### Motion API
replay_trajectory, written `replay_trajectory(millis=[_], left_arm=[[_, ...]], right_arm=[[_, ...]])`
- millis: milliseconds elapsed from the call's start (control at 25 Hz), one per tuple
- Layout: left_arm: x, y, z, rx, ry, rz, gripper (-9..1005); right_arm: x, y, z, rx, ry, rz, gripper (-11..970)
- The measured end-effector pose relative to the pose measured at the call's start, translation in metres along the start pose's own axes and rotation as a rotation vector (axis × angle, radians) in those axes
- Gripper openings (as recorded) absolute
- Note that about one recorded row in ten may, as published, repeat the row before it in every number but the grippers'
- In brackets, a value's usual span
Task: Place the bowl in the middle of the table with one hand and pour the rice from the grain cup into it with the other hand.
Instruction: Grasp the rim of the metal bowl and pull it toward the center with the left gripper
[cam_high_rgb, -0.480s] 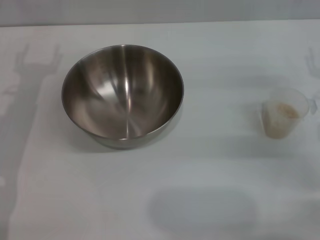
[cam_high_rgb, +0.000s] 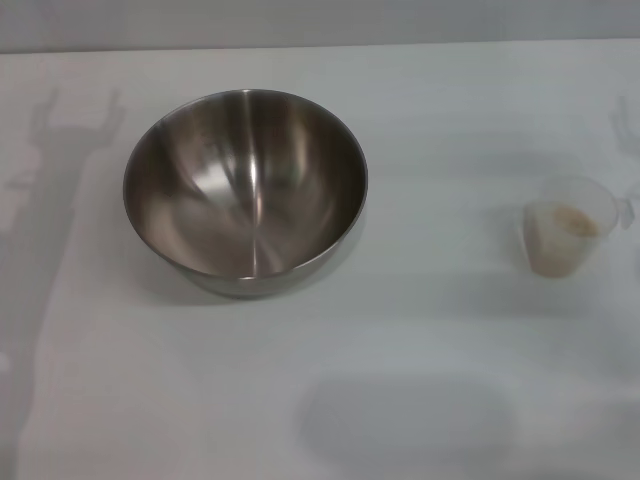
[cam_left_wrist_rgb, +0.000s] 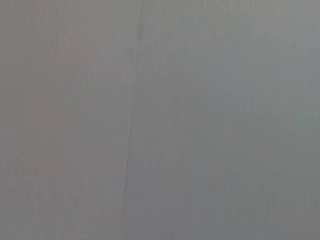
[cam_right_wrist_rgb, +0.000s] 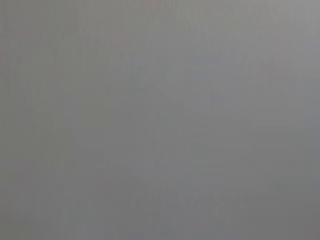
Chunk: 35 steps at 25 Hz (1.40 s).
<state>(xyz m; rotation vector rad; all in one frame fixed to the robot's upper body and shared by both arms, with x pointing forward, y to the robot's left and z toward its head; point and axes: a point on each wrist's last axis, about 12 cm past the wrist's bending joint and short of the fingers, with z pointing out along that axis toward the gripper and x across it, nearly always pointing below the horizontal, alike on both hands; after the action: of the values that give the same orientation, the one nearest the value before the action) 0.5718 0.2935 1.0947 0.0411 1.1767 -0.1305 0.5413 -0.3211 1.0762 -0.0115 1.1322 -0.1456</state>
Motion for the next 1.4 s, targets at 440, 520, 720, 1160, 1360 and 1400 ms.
replay_trajectory(millis=[440, 520, 720, 1160, 1360, 1400], left_arm=[[0.000, 0.000, 0.000, -0.001, 0.002, 0.002, 833], [0.001, 0.000, 0.000, 0.000, 0.003, 0.003, 833], [0.000, 0.000, 0.001, 0.001, 0.002, 0.003, 833], [0.003, -0.033, 0.006, 0.162, 0.015, -0.030, 833], [0.003, -0.057, 0.007, 0.276, 0.021, -0.062, 833], [0.003, -0.063, 0.006, 0.303, 0.020, -0.078, 833]], right_arm=[[-0.001, 0.001, 0.002, -0.002, -0.005, 0.000, 684], [-0.001, 0.001, 0.002, -0.003, -0.005, 0.000, 684], [-0.001, 0.001, 0.002, -0.002, -0.011, 0.000, 684], [-0.002, 0.000, 0.002, -0.001, -0.017, -0.002, 685], [-0.004, 0.000, 0.003, -0.003, -0.030, -0.002, 685], [-0.004, 0.000, 0.002, -0.002, -0.034, -0.004, 685]])
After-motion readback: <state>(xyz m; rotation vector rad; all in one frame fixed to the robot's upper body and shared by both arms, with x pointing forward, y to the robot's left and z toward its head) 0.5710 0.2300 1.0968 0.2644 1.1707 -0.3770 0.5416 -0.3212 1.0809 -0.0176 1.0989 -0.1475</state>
